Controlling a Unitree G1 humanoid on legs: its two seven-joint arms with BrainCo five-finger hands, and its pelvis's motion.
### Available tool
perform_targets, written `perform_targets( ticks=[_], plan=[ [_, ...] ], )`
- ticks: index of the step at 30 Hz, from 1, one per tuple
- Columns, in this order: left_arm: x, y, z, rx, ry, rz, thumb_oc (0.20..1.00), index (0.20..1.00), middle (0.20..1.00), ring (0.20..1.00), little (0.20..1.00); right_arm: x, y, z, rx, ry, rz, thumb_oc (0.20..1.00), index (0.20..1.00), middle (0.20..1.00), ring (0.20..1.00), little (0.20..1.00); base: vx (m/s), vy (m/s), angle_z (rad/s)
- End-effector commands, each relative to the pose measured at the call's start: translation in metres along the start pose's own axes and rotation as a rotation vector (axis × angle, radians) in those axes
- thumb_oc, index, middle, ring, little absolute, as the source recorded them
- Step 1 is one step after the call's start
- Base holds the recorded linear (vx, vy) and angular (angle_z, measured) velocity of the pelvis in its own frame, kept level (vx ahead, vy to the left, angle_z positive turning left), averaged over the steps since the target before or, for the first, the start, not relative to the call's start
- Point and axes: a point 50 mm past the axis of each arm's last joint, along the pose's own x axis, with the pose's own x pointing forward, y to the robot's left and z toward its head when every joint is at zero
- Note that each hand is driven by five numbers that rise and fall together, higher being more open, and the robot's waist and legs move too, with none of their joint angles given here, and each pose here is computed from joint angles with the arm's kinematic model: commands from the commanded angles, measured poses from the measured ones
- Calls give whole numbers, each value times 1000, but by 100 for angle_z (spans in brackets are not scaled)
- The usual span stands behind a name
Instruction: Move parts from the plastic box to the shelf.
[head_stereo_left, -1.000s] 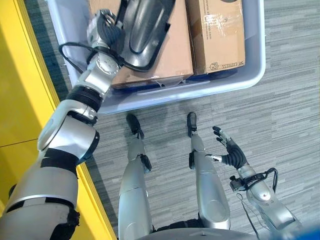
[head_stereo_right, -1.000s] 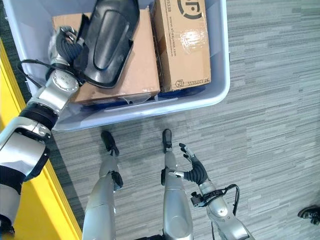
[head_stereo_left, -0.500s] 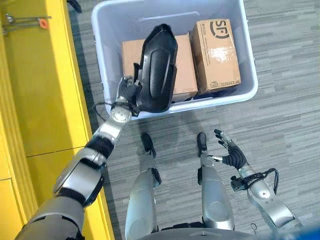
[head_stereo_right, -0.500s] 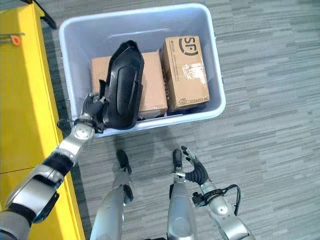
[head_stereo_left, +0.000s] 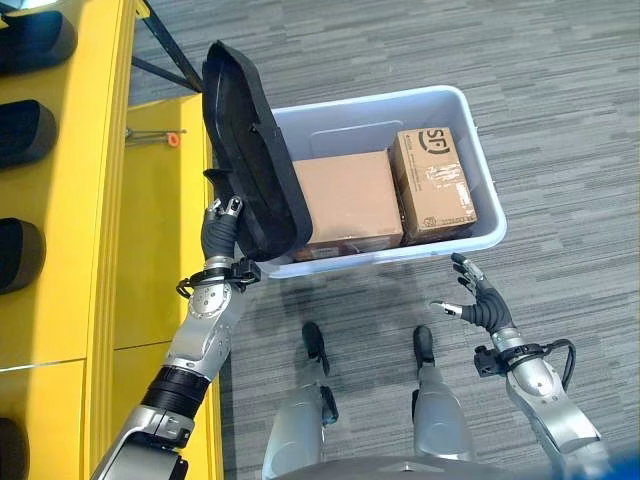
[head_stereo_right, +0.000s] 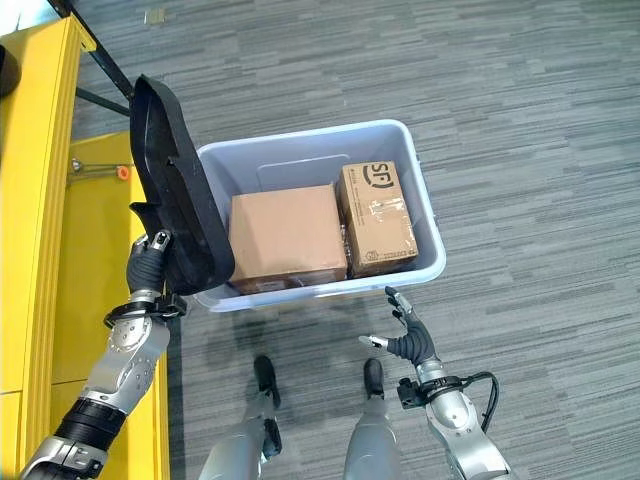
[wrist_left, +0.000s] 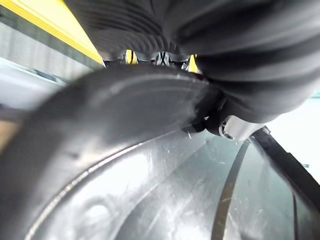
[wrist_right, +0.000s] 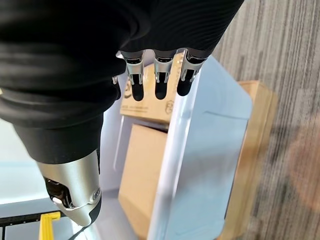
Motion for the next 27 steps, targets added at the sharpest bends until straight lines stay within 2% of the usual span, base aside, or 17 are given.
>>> perform_targets(
  ticks=[1,7,19,27],
  plan=[
    [11,8,46,21,-227,-35,200,200,200,200,200,1,-8,9,-36,-55,4,1000,1000,1000,1000,1000,22,-39,-4],
    [-16,37,52,266,-253,-21,200,200,200,200,200,2,-13,11,-31,-59,6,1000,1000,1000,1000,1000,6,-56,-1],
    [-75,93,40,520,-120,153,200,200,200,200,200,10,-20,27,-67,-112,78,1000,1000,1000,1000,1000,-94,-195,31],
    [-88,87,10,452,-10,137,200,200,200,200,200,4,-42,24,-135,-87,4,1000,1000,1000,1000,1000,-154,-156,113]
  ],
)
